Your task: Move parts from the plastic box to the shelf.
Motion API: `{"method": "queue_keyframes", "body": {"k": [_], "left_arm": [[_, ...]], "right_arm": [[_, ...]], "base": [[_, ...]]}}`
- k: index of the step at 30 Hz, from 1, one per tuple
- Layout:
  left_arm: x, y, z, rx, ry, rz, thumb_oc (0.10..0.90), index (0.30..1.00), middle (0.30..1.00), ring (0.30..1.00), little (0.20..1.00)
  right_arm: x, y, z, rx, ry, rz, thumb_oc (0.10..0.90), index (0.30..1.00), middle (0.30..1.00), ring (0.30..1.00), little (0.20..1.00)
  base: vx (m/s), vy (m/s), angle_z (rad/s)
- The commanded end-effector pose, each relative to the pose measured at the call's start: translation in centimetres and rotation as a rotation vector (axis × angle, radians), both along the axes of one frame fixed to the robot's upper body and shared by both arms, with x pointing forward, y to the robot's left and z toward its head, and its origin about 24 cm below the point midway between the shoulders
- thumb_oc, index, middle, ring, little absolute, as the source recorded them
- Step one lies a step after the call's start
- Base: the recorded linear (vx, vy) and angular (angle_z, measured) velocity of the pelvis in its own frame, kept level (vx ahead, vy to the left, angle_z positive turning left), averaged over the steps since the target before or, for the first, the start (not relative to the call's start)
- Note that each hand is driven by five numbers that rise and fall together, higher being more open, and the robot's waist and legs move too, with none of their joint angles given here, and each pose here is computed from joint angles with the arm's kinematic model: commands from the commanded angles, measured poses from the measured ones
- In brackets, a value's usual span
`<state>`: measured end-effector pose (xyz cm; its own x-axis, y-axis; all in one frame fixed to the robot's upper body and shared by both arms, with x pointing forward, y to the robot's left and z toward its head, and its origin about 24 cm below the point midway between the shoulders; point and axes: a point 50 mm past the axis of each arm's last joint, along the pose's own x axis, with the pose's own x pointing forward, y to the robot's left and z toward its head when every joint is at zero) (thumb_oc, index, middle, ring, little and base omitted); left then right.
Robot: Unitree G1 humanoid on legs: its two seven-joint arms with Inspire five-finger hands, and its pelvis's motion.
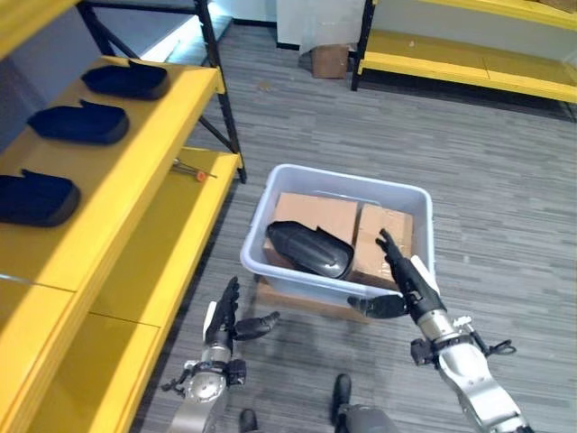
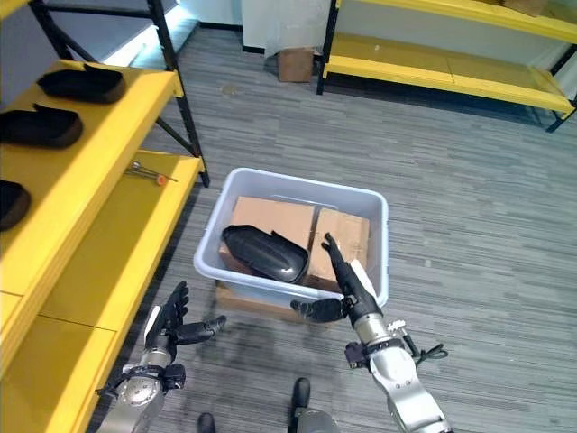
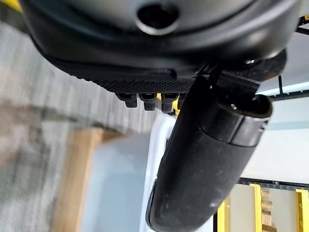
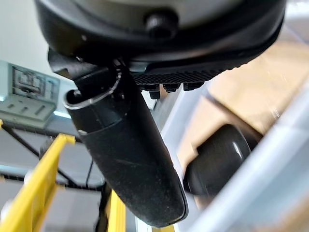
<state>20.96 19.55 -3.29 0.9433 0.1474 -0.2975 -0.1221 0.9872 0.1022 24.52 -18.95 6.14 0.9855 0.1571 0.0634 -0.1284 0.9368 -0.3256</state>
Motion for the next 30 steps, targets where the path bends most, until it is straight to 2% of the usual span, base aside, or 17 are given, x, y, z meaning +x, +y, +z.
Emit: {"method": "queue_keyframes", "body": {"k": [1,8,13,20,22,26,30], "left_arm": [[2.5,1.7,4.4,0.069,-0.225,0.001,0.900,1.000,1.000,1.000,1.000],[1.9,1.3,4.2,0.034,-0.214,-0.010,0.900,1.000,1.000,1.000,1.000],[0.9,1.7,3.2,0.051,-0.165,-0.014,0.900,1.000,1.000,1.000,1.000],[0.6,2.4,4.0,0.092,-0.192,-0.046,0.900,1.000,1.000,1.000,1.000],[1.0,2.9,4.8,0.111,-0.223,-0.038,0.900,1.000,1.000,1.000,1.000],[1.6,2.9,5.5,0.123,-0.254,-0.041,0.900,1.000,1.000,1.000,1.000],[2.0,2.8,6.1,0.133,-0.277,-0.071,0.900,1.000,1.000,1.000,1.000]], "right_arm": [[-0.1,1.0,3.9,0.086,-0.228,0.049,0.900,1.000,1.000,1.000,1.000],[-0.1,0.7,4.2,0.055,-0.226,0.067,0.900,1.000,1.000,1.000,1.000],[-0.2,0.0,3.8,0.022,-0.215,0.030,0.900,1.000,1.000,1.000,1.000],[0.0,-0.4,3.6,-0.072,-0.218,0.005,0.900,1.000,1.000,1.000,1.000],[1.0,-0.2,4.8,-0.178,-0.281,0.013,0.900,1.000,1.000,1.000,1.000],[2.3,0.3,6.4,-0.264,-0.351,0.027,0.900,1.000,1.000,1.000,1.000],[4.2,0.6,8.9,-0.470,-0.452,0.051,0.900,1.000,1.000,1.000,1.000]], "base": [[0.15,-0.262,-0.13],[0.11,-0.127,-0.28],[0.21,0.171,-0.01],[0.16,0.205,-0.37],[0.02,0.139,-0.13],[-0.03,0.037,-0.01],[-0.03,0.001,0.02]]}}
